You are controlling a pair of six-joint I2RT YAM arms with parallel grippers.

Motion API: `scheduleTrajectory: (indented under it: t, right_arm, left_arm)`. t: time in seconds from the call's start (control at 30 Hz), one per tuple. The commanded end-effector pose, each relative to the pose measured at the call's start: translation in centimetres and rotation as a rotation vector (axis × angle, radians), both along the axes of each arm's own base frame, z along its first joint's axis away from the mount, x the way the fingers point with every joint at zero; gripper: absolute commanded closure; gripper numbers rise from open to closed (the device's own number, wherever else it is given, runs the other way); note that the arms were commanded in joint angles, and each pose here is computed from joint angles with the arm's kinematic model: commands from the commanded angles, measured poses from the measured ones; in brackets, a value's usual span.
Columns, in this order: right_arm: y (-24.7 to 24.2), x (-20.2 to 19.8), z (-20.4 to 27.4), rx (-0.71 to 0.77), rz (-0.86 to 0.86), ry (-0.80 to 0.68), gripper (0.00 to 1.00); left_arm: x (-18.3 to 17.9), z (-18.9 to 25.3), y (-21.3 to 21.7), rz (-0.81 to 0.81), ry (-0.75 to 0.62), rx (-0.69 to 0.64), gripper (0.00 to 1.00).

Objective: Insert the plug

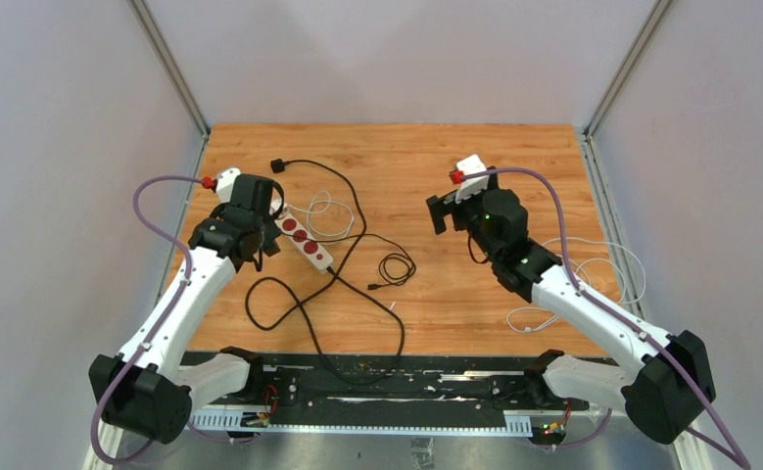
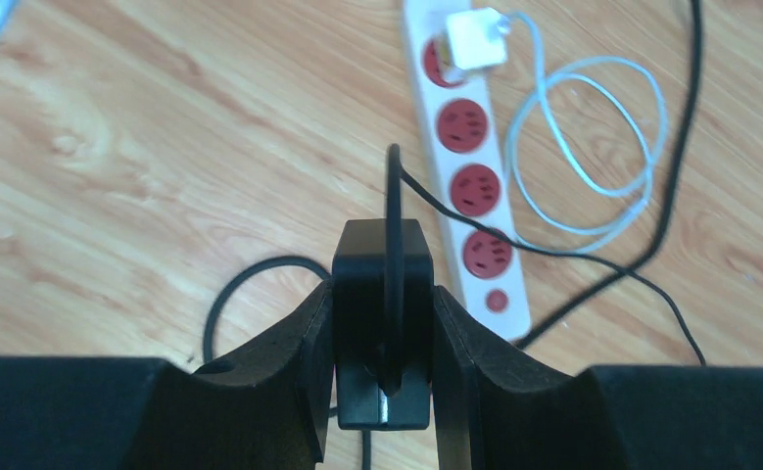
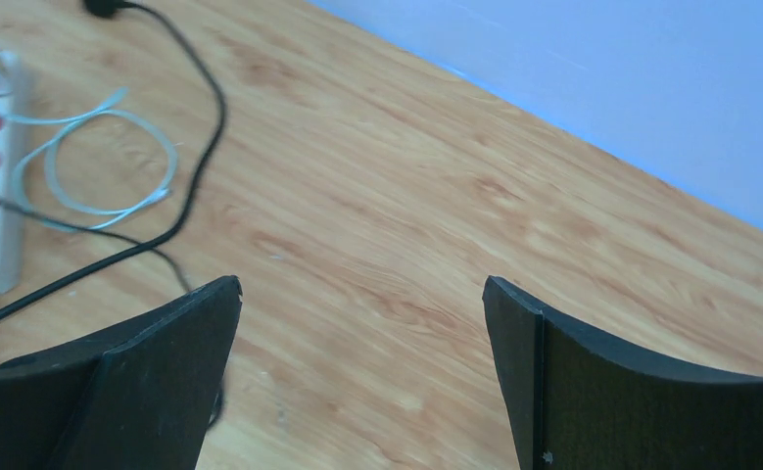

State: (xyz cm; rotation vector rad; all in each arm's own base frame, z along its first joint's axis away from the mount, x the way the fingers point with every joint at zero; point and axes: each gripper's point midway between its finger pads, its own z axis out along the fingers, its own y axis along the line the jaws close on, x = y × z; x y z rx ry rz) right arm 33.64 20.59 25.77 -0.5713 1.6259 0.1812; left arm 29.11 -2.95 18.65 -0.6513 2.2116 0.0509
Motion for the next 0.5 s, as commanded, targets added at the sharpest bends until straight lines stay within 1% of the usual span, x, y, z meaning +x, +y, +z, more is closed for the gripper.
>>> scheduleTrajectory:
  t: [0.0,0.1,0.17,0.27,0.33,0.37,0.43,0.47]
  right_arm:
    - [-4.8,1.2,0.2,0.065,-0.204,-0.003,0.0]
    - [-5.7,1.5,-0.1,0.068,-0.227,0.003,0.0]
    - [-6.1,1.6,-0.3,0.063,-0.234,0.004,0.0]
    - [-6.8,1.9,-0.4,0.05,-0.258,0.004,0.0]
    - [-7.3,2.0,-0.7,0.041,-0.274,0.008,0.0]
    - [-7.5,2.1,-0.7,0.041,-0.281,0.008,0.0]
    - [-7.8,2.2,-1.0,0.034,-0.289,0.012,0.0]
    - [-7.9,2.3,-1.1,0.032,-0.291,0.014,0.0]
  left_arm:
    - [-0.9,0.9,5.4,0.249,-0.005,0.123,1.0]
    - [-2.8,1.0,10.7,0.453,0.038,0.151,1.0]
    - [-4.5,2.0,14.0,0.586,0.002,0.135,1.0]
    - [-6.6,5.1,17.5,0.727,-0.078,0.152,1.0]
    - [-7.0,6.5,18.4,0.756,-0.105,0.165,1.0]
    - [-6.7,6.6,18.2,0.743,-0.107,0.153,1.0]
    - [-5.7,6.2,17.3,0.711,-0.115,0.085,1.0]
    - [-4.7,5.5,16.6,0.671,-0.11,0.04,1.0]
